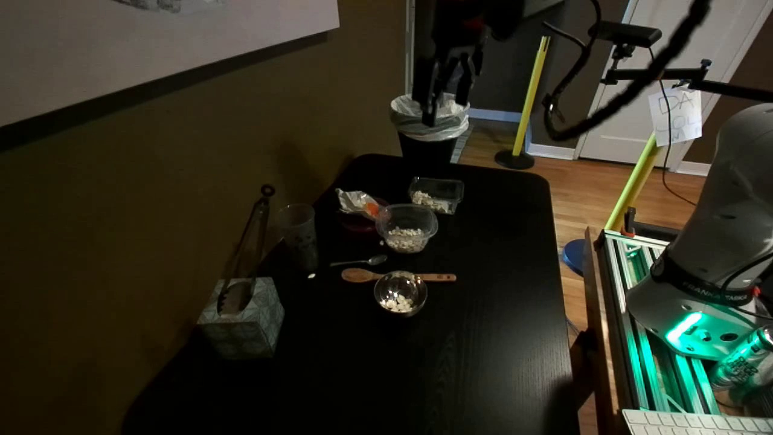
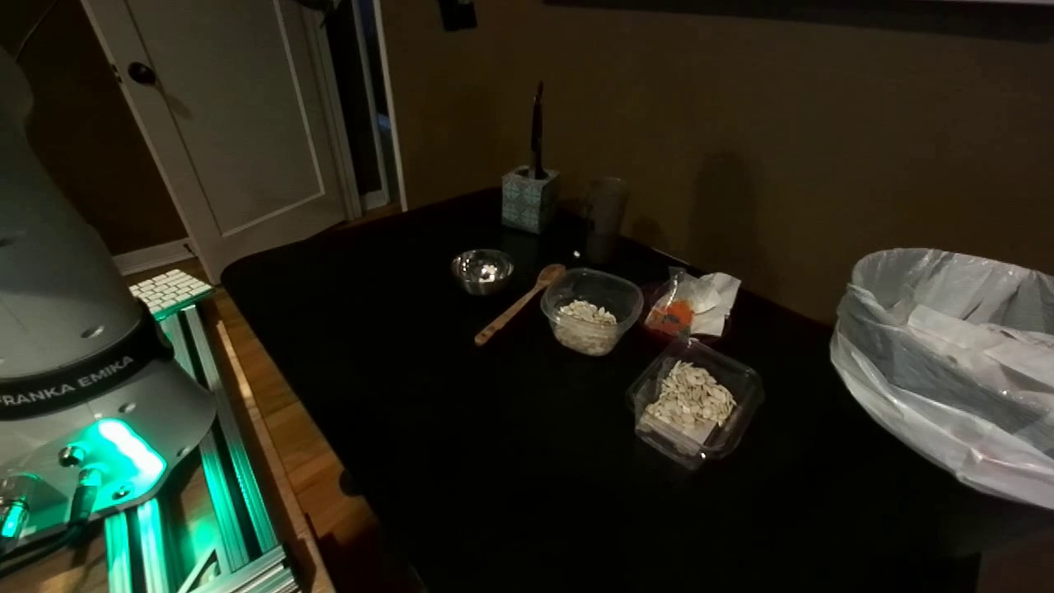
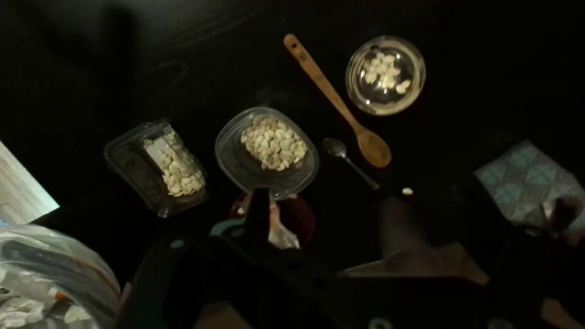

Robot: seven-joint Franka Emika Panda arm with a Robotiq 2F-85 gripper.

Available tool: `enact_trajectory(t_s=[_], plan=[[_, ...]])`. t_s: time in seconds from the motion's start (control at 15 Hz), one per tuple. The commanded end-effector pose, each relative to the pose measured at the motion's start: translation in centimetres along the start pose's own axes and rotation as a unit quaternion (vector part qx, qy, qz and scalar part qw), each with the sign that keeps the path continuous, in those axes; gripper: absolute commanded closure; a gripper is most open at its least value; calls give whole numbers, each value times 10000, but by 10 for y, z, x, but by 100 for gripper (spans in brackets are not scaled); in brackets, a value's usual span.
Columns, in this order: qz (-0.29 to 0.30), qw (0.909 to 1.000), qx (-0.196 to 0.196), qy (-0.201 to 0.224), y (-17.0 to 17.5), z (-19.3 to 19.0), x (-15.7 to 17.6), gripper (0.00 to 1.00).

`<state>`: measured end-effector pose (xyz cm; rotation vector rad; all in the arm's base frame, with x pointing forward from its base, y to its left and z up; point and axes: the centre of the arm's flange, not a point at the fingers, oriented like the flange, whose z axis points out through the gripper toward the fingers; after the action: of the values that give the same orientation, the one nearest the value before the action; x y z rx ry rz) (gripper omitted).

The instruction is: Move the bin to the left

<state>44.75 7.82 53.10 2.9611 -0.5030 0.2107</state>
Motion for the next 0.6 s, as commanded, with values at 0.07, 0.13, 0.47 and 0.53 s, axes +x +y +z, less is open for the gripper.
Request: enact_trajectory(t_s=[0.07, 0.13, 0.47, 0.53], plan=[[1192, 9915, 467, 239, 71, -32, 74, 0], [1479, 9875, 438, 315, 86, -37, 83, 0], [1642, 9847, 412, 413, 113, -46, 82, 0], [1627, 9850, 411, 410, 111, -46, 82, 0]])
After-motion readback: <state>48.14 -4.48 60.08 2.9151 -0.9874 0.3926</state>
